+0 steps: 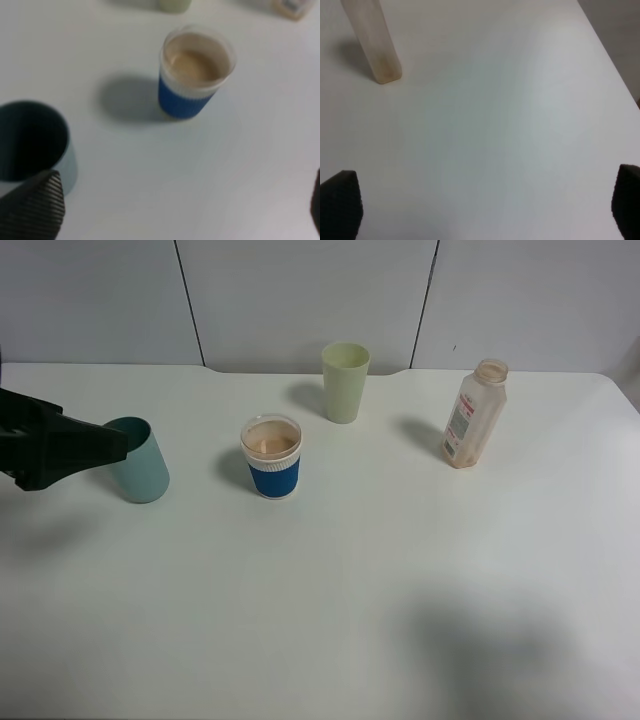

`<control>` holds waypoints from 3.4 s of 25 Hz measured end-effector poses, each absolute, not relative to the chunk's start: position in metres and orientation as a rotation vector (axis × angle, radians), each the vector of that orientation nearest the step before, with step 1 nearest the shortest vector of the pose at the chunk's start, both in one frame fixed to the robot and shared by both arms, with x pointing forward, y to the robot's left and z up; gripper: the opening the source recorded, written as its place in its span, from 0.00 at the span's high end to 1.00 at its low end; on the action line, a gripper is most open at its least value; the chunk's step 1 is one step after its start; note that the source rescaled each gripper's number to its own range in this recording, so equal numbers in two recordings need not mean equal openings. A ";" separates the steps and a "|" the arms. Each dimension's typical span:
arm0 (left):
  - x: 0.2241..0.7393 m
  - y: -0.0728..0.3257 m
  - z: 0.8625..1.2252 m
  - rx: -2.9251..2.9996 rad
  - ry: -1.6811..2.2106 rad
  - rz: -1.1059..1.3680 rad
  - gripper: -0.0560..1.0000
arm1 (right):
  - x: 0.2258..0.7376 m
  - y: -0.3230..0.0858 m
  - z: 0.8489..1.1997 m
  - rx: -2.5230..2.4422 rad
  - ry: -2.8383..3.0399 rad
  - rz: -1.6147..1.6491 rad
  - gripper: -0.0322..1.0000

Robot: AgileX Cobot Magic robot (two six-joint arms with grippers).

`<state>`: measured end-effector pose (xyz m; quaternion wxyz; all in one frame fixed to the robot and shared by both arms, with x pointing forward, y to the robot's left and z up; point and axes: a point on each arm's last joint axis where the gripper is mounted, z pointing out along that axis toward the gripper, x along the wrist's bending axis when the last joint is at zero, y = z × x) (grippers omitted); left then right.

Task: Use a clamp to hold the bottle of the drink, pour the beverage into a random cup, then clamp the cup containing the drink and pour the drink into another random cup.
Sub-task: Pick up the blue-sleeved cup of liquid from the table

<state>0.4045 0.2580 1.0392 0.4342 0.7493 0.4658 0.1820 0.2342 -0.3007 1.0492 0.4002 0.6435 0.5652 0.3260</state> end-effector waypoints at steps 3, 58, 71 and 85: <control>0.406 0.259 1.034 1.928 1.177 0.484 0.01 | 0.234 -0.301 1.049 1.628 1.430 0.825 0.00; 0.443 0.178 0.891 1.724 1.037 0.545 0.03 | 0.234 -0.301 1.049 1.628 1.430 0.825 0.00; 0.447 0.174 0.883 1.648 0.962 0.573 0.02 | 0.234 -0.301 1.049 1.628 1.430 0.825 0.00; 0.445 0.177 0.856 1.762 0.991 0.569 0.02 | 0.234 -0.301 1.049 1.628 1.430 0.825 0.00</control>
